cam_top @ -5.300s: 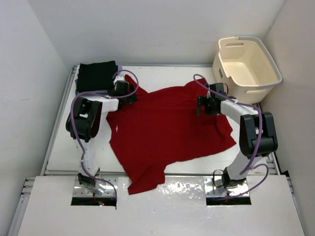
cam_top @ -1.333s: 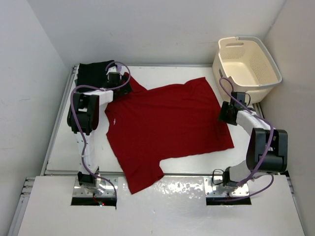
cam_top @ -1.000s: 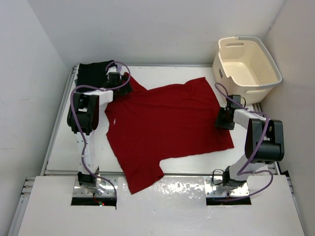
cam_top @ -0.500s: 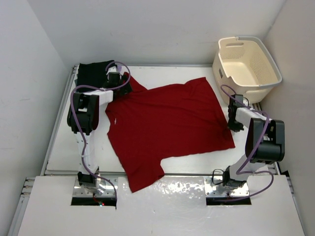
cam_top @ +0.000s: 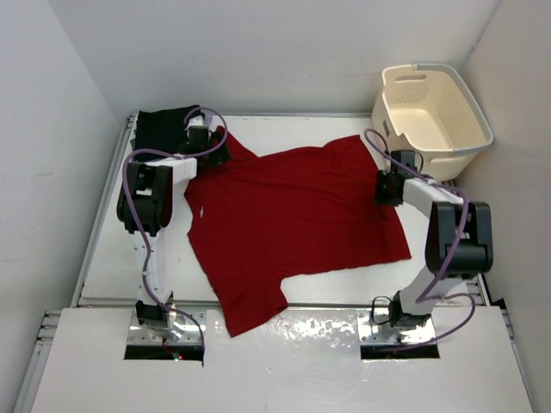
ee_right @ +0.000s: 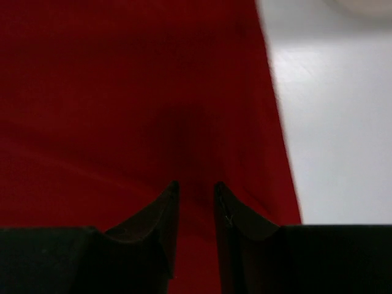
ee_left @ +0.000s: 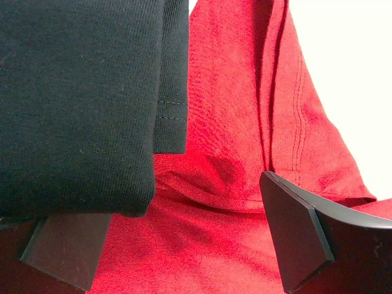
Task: Fold and stack the t-shirts
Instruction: Flatten out the tshirt
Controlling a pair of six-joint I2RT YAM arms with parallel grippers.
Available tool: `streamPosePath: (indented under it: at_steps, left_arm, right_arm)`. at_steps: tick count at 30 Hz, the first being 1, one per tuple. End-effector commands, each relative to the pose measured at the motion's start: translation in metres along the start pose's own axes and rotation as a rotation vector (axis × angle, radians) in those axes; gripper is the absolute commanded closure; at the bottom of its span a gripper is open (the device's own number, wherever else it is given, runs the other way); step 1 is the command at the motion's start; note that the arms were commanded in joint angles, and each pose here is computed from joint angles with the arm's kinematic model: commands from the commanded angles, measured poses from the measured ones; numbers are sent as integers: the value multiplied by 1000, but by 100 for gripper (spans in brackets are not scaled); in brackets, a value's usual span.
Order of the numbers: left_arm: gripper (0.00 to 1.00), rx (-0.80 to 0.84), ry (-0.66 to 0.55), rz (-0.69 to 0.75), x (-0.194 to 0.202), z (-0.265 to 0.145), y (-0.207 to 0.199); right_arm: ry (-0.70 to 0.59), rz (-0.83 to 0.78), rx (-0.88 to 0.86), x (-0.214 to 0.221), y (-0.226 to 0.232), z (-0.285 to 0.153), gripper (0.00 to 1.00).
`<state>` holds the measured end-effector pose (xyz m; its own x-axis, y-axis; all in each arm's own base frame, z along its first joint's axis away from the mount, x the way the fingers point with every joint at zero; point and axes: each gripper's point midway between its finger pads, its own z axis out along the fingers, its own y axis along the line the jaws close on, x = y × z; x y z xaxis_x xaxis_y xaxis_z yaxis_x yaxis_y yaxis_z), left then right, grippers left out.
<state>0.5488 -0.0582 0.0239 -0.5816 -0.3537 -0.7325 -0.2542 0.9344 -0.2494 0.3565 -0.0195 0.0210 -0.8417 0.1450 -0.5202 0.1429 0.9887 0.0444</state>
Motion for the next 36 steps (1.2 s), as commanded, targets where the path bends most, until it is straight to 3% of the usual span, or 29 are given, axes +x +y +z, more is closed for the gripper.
streamPosePath:
  at_steps: [1, 5, 7, 13, 17, 21, 24, 30, 34, 36]
  left_arm:
    - [1, -4, 44, -6, 13, 8, 14]
    - [1, -20, 49, -5, 15, 8, 17]
    - [1, -10, 52, -8, 16, 9, 16]
    - [1, -26, 46, -5, 13, 8, 18]
    - [1, -30, 51, -3, 12, 10, 18]
    - [1, -1, 56, 1, 13, 9, 12]
    - [2, 42, 63, 2, 11, 9, 2]
    - [2, 73, 23, 34, -10, -6, -15]
    - [2, 83, -54, 95, -32, -38, -40]
    - [1, 85, -52, 122, -19, -54, -52]
  right_arm:
    - [-68, -19, -150, -40, 35, 17, 72]
    - [-13, 45, -42, -44, 19, 40, 76]
    - [61, 48, 79, -29, -6, 49, 78]
    - [136, 136, 217, -3, -51, 57, 84]
    - [60, 132, 338, -17, -74, 31, 82]
    - [6, 59, 150, -29, -42, 16, 79]
    - [-38, -39, 49, -33, -11, 4, 68]
    - [-103, -116, -8, -31, 26, -26, 60]
    - [-109, -88, -53, -12, 37, -35, 54]
    - [-135, -95, -88, -12, 47, -39, 50]
